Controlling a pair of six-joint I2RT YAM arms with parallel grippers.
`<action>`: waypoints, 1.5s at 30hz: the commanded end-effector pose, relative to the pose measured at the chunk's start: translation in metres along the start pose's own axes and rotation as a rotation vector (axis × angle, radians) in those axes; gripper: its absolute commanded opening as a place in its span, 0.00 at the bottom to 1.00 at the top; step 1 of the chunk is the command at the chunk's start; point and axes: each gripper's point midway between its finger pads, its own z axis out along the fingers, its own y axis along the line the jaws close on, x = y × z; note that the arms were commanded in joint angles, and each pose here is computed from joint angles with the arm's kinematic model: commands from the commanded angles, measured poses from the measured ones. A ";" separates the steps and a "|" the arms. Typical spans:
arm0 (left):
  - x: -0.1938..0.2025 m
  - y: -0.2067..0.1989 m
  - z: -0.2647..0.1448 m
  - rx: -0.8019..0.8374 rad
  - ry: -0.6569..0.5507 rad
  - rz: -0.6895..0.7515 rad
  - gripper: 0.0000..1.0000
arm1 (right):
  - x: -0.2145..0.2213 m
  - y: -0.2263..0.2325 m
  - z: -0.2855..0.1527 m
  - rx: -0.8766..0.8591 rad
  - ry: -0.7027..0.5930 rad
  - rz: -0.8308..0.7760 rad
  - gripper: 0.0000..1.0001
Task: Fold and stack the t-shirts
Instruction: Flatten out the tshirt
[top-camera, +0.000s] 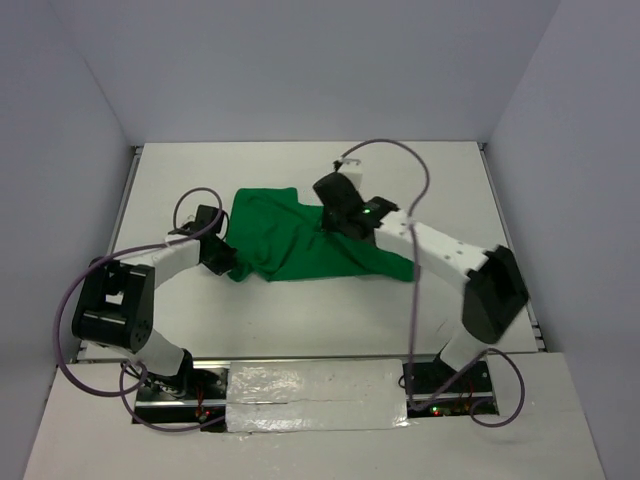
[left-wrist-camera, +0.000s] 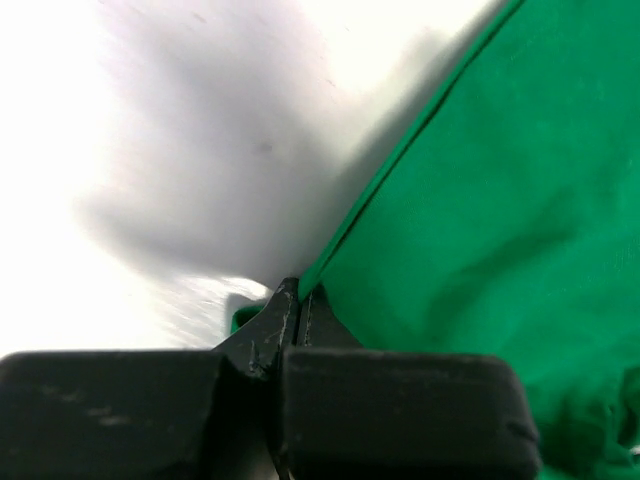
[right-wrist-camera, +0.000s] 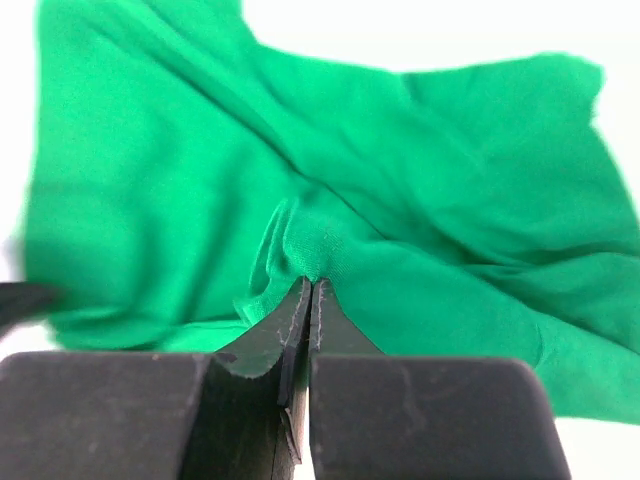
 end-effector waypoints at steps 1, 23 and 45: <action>-0.011 0.012 -0.002 -0.080 -0.025 0.030 0.00 | -0.051 -0.015 -0.069 -0.055 -0.185 0.062 0.00; -0.046 0.005 -0.025 -0.019 -0.074 -0.003 0.09 | 0.137 -0.134 -0.108 -0.057 0.073 0.387 0.67; -0.002 0.041 -0.003 -0.009 0.045 -0.022 0.99 | 0.206 -0.140 -0.069 -0.195 0.260 0.625 0.83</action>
